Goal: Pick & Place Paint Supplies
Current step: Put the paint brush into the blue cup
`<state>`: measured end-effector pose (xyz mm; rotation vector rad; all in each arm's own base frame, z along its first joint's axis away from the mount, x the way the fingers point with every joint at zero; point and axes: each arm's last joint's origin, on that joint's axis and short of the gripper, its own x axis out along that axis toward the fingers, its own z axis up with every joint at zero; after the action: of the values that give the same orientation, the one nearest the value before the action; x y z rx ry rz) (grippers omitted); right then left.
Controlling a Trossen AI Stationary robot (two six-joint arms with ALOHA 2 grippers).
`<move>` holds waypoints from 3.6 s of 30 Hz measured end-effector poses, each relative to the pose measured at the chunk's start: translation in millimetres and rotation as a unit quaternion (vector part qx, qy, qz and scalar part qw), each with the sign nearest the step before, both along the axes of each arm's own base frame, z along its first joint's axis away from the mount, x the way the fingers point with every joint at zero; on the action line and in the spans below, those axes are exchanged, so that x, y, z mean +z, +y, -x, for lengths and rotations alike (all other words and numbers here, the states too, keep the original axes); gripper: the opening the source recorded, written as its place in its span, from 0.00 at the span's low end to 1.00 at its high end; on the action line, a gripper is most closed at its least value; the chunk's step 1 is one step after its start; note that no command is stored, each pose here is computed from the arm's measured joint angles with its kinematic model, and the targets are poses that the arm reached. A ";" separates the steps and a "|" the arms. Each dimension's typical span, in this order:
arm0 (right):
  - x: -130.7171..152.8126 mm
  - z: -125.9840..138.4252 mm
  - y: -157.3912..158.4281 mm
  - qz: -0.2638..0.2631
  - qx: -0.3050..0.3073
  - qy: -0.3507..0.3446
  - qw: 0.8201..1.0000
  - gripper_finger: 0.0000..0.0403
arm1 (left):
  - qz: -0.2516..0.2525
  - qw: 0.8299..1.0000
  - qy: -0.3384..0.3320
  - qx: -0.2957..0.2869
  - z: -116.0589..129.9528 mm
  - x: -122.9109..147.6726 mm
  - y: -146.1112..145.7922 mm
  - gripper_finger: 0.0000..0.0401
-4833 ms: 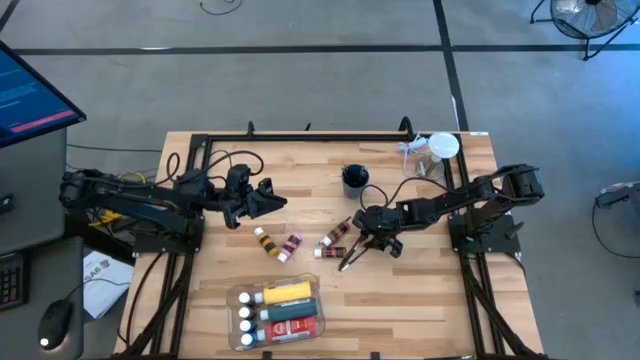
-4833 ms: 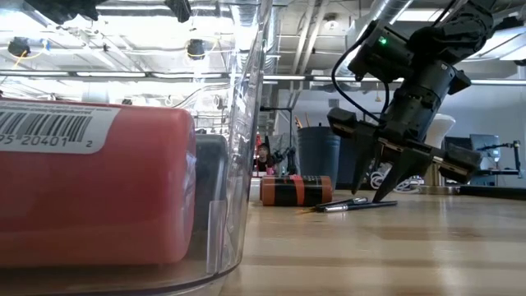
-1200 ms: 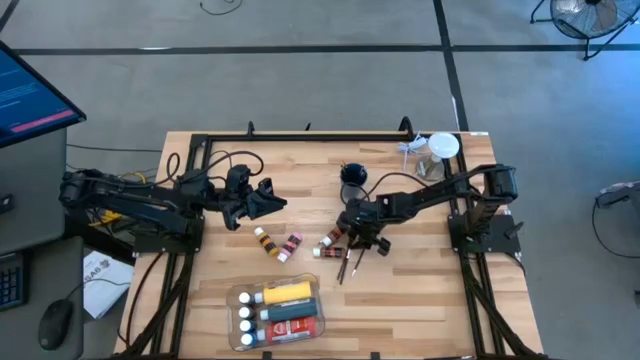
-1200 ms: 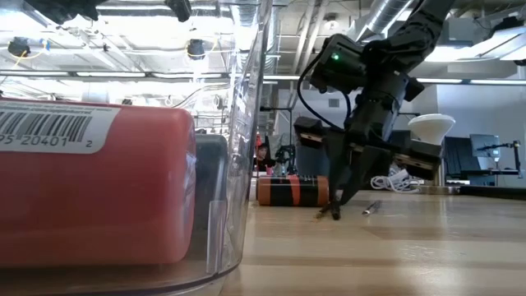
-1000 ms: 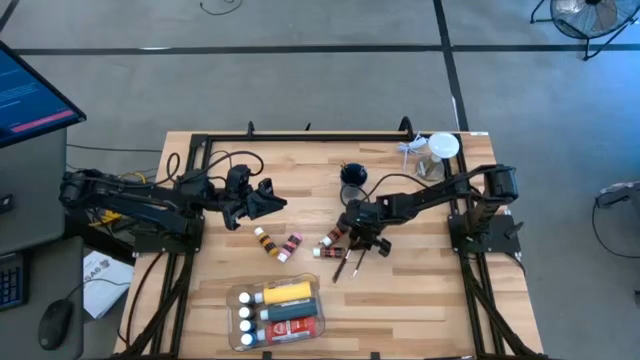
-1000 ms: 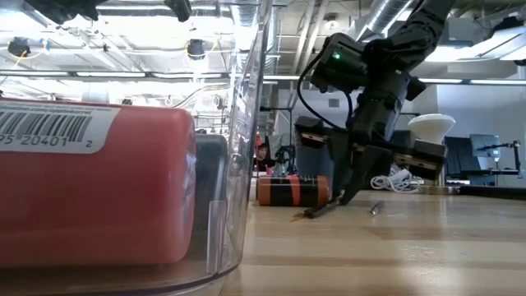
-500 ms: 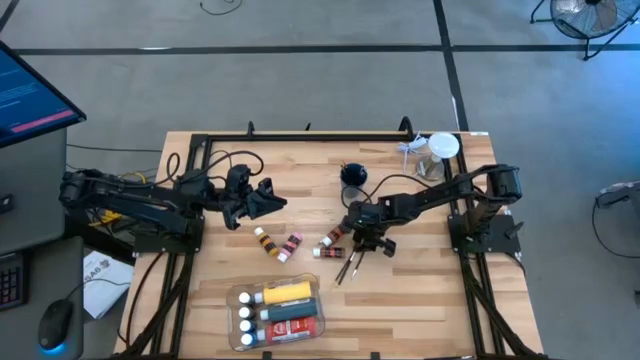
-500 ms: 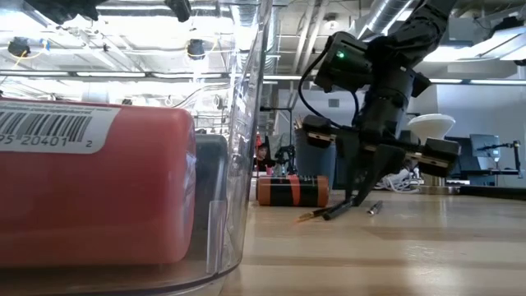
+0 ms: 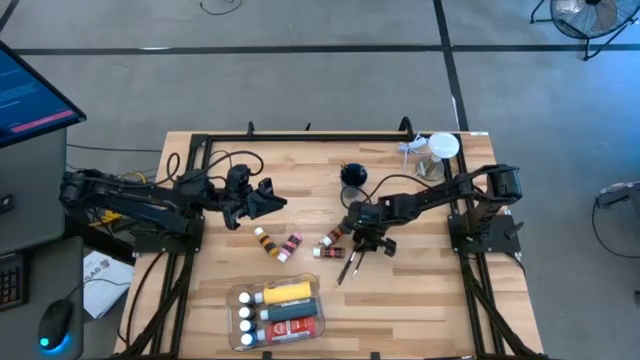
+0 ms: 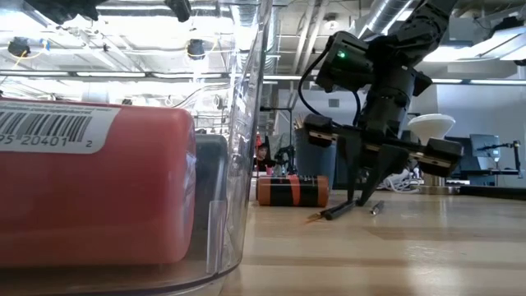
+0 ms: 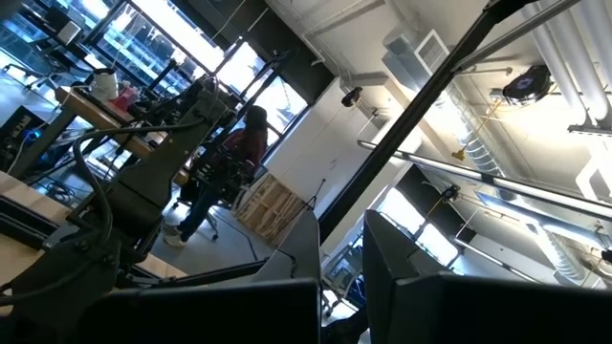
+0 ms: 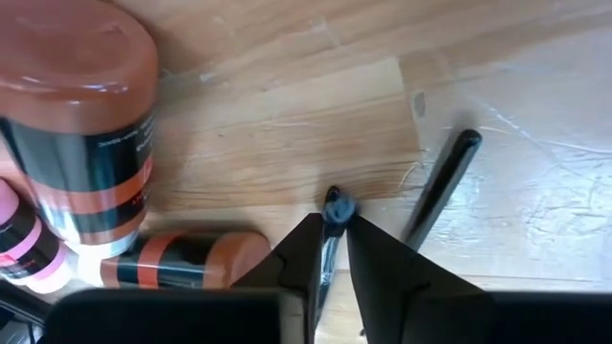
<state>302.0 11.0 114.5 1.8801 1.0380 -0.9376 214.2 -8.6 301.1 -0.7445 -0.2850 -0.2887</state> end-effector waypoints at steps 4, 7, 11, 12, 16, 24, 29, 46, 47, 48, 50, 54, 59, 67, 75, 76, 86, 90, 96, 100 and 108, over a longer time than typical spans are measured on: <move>0.4 -0.6 0.1 -0.004 0.002 -0.004 1.000 0.17 | 0.000 1.000 0.000 0.000 0.0 0.0 0.0 0.00; 0.5 -0.7 0.4 -0.006 0.003 -0.004 1.000 0.21 | 0.000 1.000 0.000 0.000 0.0 0.0 0.0 0.00; 0.4 -0.5 1.5 -0.008 0.005 -0.003 1.000 0.22 | 0.000 1.000 0.000 0.000 0.0 0.0 0.0 0.00; 0.4 -0.5 1.9 -0.008 0.005 -0.003 1.000 0.22 | 0.000 1.000 0.000 0.000 0.0 0.0 0.0 0.00; 0.3 -0.2 4.5 -0.009 0.007 -0.001 1.000 0.21 | 0.000 1.000 0.000 0.000 0.0 0.0 0.0 0.00; 0.1 0.5 7.1 -0.010 0.012 0.002 1.000 0.16 | 0.000 1.000 0.000 0.000 0.0 0.0 0.0 0.00; 1.5 0.9 7.1 -0.010 0.012 0.000 1.000 0.16 | 0.000 1.000 0.000 0.000 0.0 0.0 0.0 0.00; 10.1 8.3 11.7 0.004 0.013 0.014 1.000 0.16 | 0.000 1.000 0.000 0.000 0.0 0.0 0.0 0.00; 10.0 8.3 11.7 0.004 0.013 0.014 1.000 0.16 | 0.000 1.000 0.000 0.000 0.0 0.0 0.0 0.00; 10.1 8.2 11.7 0.004 0.013 0.014 1.000 0.16 | 0.000 1.000 0.000 0.000 0.0 0.0 0.0 0.00; 10.2 8.1 11.4 0.004 0.012 0.014 1.000 0.16 | 0.000 1.000 0.000 0.000 0.0 0.0 0.0 0.00; 9.7 8.9 10.7 0.010 0.006 0.020 1.000 0.16 | 0.000 1.000 0.000 0.000 0.0 0.0 0.0 0.00; 9.9 8.9 10.2 0.012 0.004 0.020 1.000 0.16 | 0.000 1.000 0.000 0.000 0.0 0.0 0.0 0.00; 7.7 8.2 10.4 0.011 0.005 0.024 1.000 0.16 | -0.004 1.000 0.000 0.001 0.0 0.0 0.0 0.00; 4.7 11.3 10.4 0.009 0.006 0.028 1.000 0.14 | -0.004 1.000 0.000 0.001 0.0 -0.1 -0.1 0.00; 4.7 11.4 10.4 0.009 0.006 0.029 1.000 0.13 | -0.004 1.000 0.000 0.001 0.0 0.0 -0.1 0.00; 4.0 11.8 10.7 0.010 0.011 0.029 0.999 0.02 | -0.004 1.000 0.000 0.001 0.0 -0.1 0.0 0.00; 4.0 11.4 10.7 0.014 0.019 0.023 0.999 0.01 | -0.004 1.000 0.000 0.001 0.0 -0.1 -0.1 0.00; 6.9 12.3 14.5 0.028 0.023 0.017 0.999 0.00 | -0.004 1.000 0.000 0.001 0.0 0.0 0.0 0.00; 10.3 14.4 16.7 0.045 0.019 0.015 0.999 0.00 | -0.004 1.000 0.000 0.001 0.0 -0.1 0.0 0.00; 19.0 15.3 15.0 0.065 0.009 -0.001 0.998 0.00 | -0.004 1.000 0.000 0.001 0.0 -0.1 -0.1 0.00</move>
<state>286.7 26.0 133.5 1.7616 0.9662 -0.9689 214.3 -8.7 301.0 -0.7366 -0.2852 -0.2874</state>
